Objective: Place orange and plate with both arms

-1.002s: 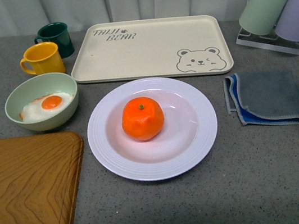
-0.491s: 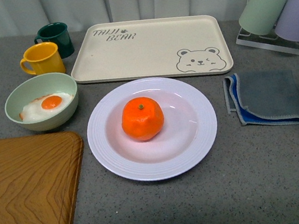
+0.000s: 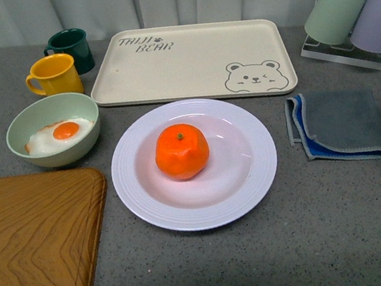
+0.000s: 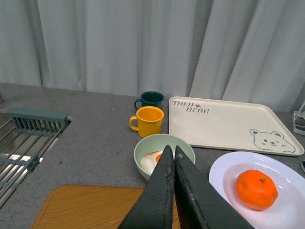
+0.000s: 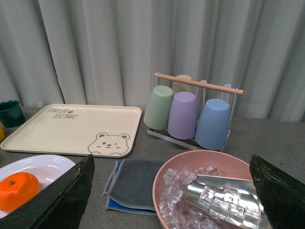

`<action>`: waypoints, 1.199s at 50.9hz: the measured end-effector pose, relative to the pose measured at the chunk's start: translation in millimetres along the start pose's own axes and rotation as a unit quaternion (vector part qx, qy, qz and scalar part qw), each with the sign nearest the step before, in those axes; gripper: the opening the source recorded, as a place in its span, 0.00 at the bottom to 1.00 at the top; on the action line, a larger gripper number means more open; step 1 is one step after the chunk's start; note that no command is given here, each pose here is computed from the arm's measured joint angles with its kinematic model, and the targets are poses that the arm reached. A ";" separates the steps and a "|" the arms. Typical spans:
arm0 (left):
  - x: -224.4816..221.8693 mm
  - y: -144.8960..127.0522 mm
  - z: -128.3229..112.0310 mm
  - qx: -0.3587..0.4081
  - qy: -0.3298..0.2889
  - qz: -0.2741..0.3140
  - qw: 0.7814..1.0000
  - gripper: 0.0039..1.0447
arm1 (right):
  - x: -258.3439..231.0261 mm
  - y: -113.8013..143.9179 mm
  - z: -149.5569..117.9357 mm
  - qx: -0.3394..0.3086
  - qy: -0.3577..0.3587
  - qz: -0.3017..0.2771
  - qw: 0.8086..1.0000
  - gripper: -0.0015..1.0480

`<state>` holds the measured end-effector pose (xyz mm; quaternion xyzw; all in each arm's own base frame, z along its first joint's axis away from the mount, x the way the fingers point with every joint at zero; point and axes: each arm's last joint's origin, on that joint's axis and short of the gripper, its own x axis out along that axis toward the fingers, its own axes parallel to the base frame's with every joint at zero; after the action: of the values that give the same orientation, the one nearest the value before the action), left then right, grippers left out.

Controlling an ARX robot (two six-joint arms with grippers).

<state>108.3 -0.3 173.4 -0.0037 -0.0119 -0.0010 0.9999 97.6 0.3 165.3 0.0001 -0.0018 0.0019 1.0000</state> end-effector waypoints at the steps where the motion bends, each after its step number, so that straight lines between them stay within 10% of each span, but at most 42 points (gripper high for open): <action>1: -0.7 0.0 0.0 0.000 0.000 0.000 1.000 0.03 | 0.0 0.0 0.0 0.000 0.000 0.000 1.000 0.91; 17: -11.7 0.0 -2.7 0.000 0.003 0.000 1.000 0.04 | 0.0 0.0 0.0 0.000 0.000 0.000 1.000 0.91; 44: -11.8 0.0 -2.7 0.001 0.003 0.000 1.000 0.96 | 22.5 6.6 -3.5 -0.103 0.074 -0.025 0.992 0.91; 61: -11.8 0.0 -2.7 0.001 0.003 0.000 1.000 0.94 | 93.8 31.6 -6.4 -0.036 0.156 0.058 0.985 0.91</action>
<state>96.6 -0.2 170.4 -0.0026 -0.0091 -0.0014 1.0000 191.3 32.3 159.3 -0.0361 0.1539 0.0602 0.9856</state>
